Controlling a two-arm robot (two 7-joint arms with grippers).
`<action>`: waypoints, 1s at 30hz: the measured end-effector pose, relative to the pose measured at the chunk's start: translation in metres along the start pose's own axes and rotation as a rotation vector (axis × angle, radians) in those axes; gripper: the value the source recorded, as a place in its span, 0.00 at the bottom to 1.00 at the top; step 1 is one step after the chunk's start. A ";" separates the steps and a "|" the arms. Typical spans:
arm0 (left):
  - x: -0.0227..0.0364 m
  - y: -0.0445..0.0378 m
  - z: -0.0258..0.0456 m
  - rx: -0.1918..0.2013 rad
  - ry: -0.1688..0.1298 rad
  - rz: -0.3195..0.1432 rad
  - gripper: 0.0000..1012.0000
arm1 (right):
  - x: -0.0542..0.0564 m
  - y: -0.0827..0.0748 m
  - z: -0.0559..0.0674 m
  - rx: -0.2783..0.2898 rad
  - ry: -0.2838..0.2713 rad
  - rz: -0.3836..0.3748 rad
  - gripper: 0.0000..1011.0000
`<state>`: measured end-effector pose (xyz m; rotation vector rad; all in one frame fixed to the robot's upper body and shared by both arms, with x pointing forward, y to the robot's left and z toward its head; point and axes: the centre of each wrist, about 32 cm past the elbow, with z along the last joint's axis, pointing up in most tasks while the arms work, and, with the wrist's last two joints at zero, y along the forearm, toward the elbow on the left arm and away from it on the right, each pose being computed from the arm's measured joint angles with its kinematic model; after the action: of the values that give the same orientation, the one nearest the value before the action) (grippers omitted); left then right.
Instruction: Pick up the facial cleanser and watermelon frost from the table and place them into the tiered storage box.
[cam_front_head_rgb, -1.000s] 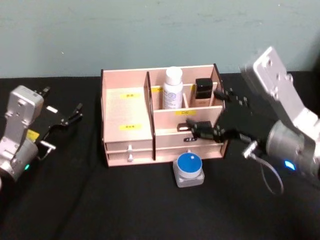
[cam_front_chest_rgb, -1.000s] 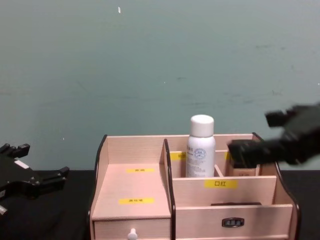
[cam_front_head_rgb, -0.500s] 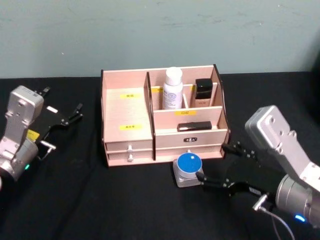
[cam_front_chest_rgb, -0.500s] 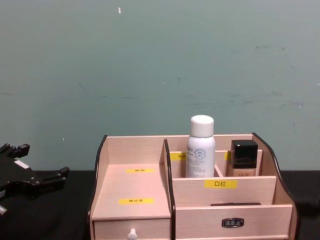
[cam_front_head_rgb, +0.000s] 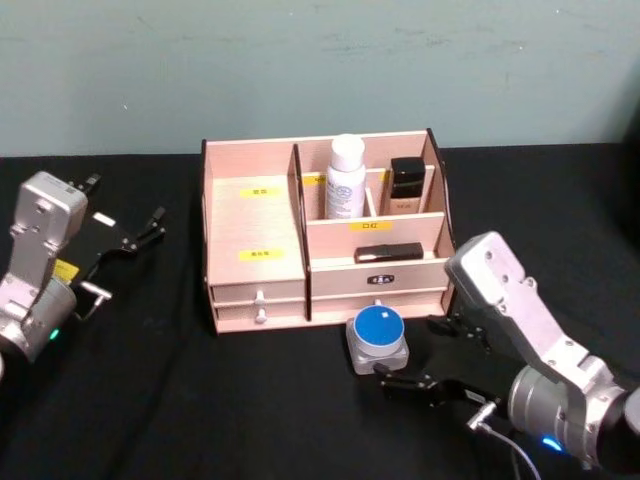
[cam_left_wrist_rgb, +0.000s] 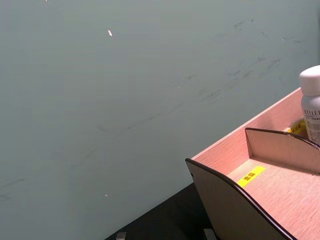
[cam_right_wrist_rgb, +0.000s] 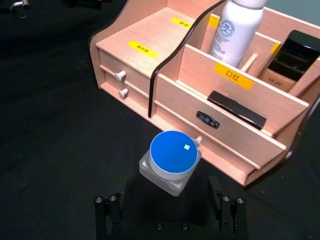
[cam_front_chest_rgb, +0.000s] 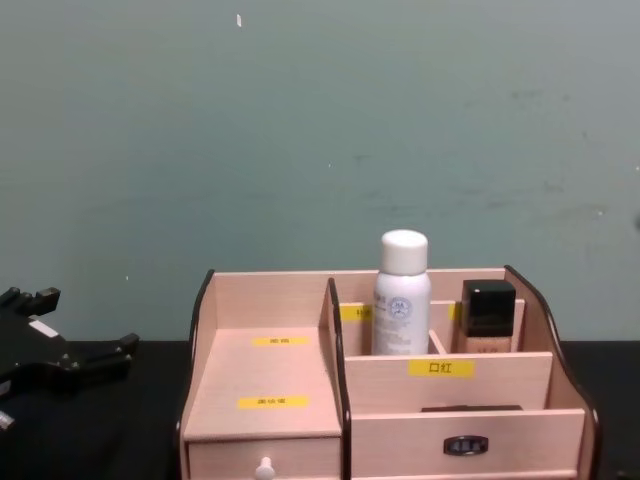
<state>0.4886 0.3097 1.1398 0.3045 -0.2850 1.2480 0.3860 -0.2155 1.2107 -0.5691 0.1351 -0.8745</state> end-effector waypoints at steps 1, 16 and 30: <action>0.0000 0.0000 0.0000 0.000 0.000 0.000 0.99 | 0.000 0.002 0.001 -0.001 0.001 -0.001 0.99; 0.0000 0.0000 0.0000 0.000 0.000 0.000 0.99 | -0.004 0.029 0.013 -0.018 0.048 -0.025 0.99; 0.0000 0.0000 0.0000 0.000 0.000 0.000 0.99 | -0.006 0.038 0.015 -0.035 0.064 -0.040 0.99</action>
<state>0.4886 0.3097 1.1398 0.3044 -0.2850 1.2480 0.4133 -0.1851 1.2025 -0.5781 0.1980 -0.9311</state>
